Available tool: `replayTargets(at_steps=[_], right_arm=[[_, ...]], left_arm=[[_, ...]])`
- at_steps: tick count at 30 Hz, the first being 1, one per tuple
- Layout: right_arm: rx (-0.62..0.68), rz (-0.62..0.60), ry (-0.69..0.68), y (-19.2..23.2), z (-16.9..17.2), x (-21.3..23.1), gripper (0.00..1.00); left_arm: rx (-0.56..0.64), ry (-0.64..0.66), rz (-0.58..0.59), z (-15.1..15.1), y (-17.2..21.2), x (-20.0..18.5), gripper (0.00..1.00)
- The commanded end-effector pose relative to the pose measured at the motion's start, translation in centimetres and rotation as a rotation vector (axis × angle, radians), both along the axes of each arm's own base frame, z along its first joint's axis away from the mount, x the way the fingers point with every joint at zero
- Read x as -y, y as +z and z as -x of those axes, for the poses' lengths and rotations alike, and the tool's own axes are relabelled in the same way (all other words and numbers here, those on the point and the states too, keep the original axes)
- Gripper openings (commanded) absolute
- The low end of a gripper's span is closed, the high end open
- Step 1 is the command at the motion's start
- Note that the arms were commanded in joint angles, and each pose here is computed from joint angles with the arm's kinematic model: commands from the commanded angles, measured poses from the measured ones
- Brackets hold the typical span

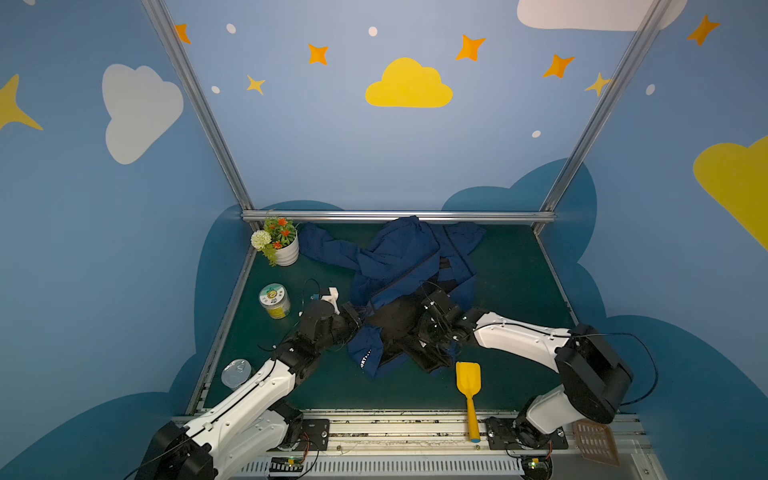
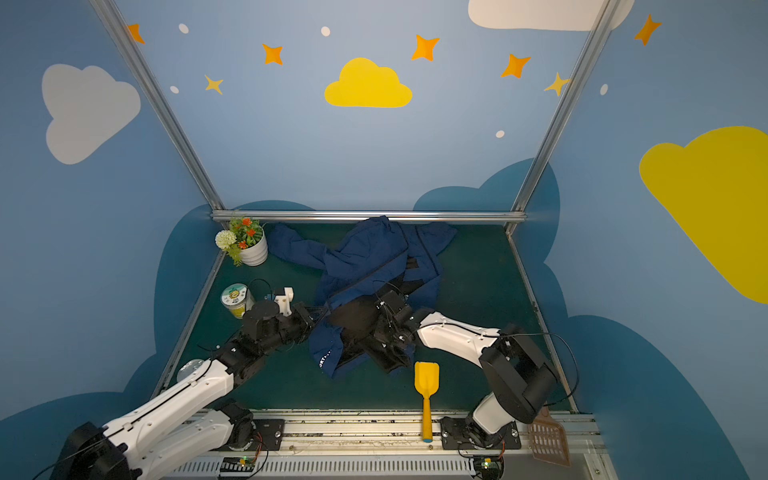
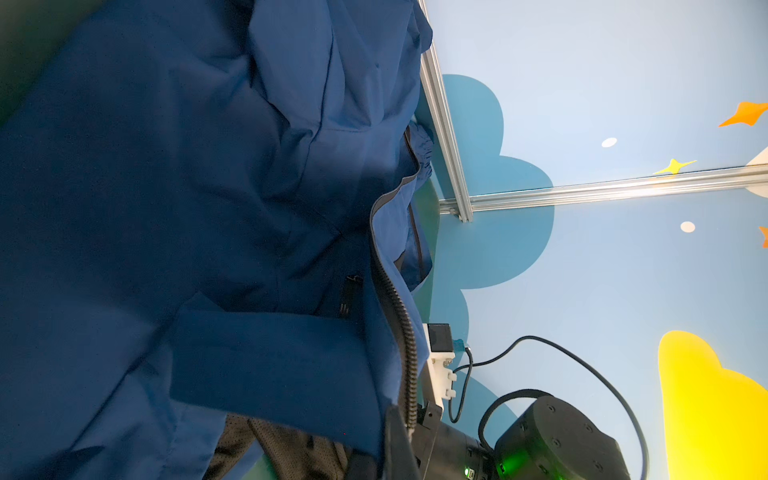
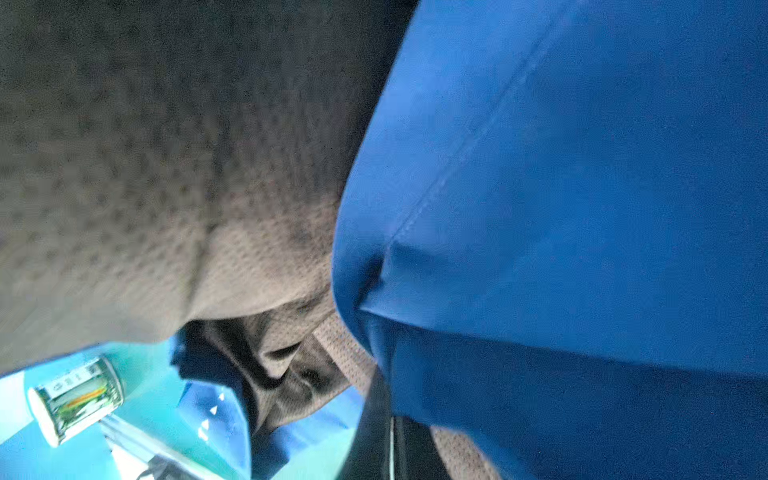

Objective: Zip up the jacket

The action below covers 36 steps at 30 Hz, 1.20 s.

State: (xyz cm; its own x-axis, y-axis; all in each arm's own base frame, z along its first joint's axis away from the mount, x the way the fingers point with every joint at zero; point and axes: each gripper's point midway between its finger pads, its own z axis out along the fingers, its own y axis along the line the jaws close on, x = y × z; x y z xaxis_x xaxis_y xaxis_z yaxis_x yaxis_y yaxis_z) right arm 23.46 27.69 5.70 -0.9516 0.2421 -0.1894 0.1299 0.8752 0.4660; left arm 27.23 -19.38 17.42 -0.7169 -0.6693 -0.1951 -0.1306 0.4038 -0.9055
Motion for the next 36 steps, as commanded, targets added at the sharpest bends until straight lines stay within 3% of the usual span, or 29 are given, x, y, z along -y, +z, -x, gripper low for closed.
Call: replayTargets(at_steps=[1, 4, 6, 13, 18, 21, 24, 29, 35, 36], right_arm=[[0.022, -0.047, 0.019, 0.6, -0.1, -0.5, 0.03], [0.022, -0.070, 0.026, 0.5, -0.2, -1.0, 0.26], [0.030, -0.082, 0.024, 0.5, -0.4, -1.2, 0.35], [0.031, -0.056, 0.038, 0.4, -0.6, -1.3, 0.45], [0.027, 0.038, 0.042, 0.0, -0.5, -0.7, 0.60], [0.013, 0.079, 0.042, -0.5, -0.5, -0.6, 0.63], [0.009, 0.086, 0.035, -1.2, -0.8, -0.8, 0.59], [0.005, 0.082, 0.017, -1.6, -0.9, -0.7, 0.40], [0.008, 0.042, 0.020, -0.9, -1.0, -0.6, 0.00], [0.018, 0.040, 0.028, -0.5, -0.9, -0.5, 0.00]], left_arm=[[-0.005, -0.003, -0.006, 0.0, -0.4, -0.1, 0.03], [-0.005, 0.003, -0.007, -0.1, -0.5, -0.2, 0.03], [-0.004, 0.001, -0.006, -0.1, -0.4, -0.1, 0.03], [-0.007, 0.000, -0.006, 0.0, -0.4, -0.1, 0.03], [-0.003, 0.000, -0.006, -0.1, -0.4, -0.1, 0.03], [-0.005, 0.000, -0.007, -0.1, -0.4, -0.1, 0.03], [-0.002, -0.001, -0.005, -0.1, -0.3, -0.1, 0.03], [0.000, 0.004, -0.007, 0.0, -0.2, -0.3, 0.03], [0.005, 0.006, -0.010, 0.1, -0.1, -0.4, 0.03], [0.007, 0.004, -0.011, 0.1, 0.0, -0.3, 0.03]])
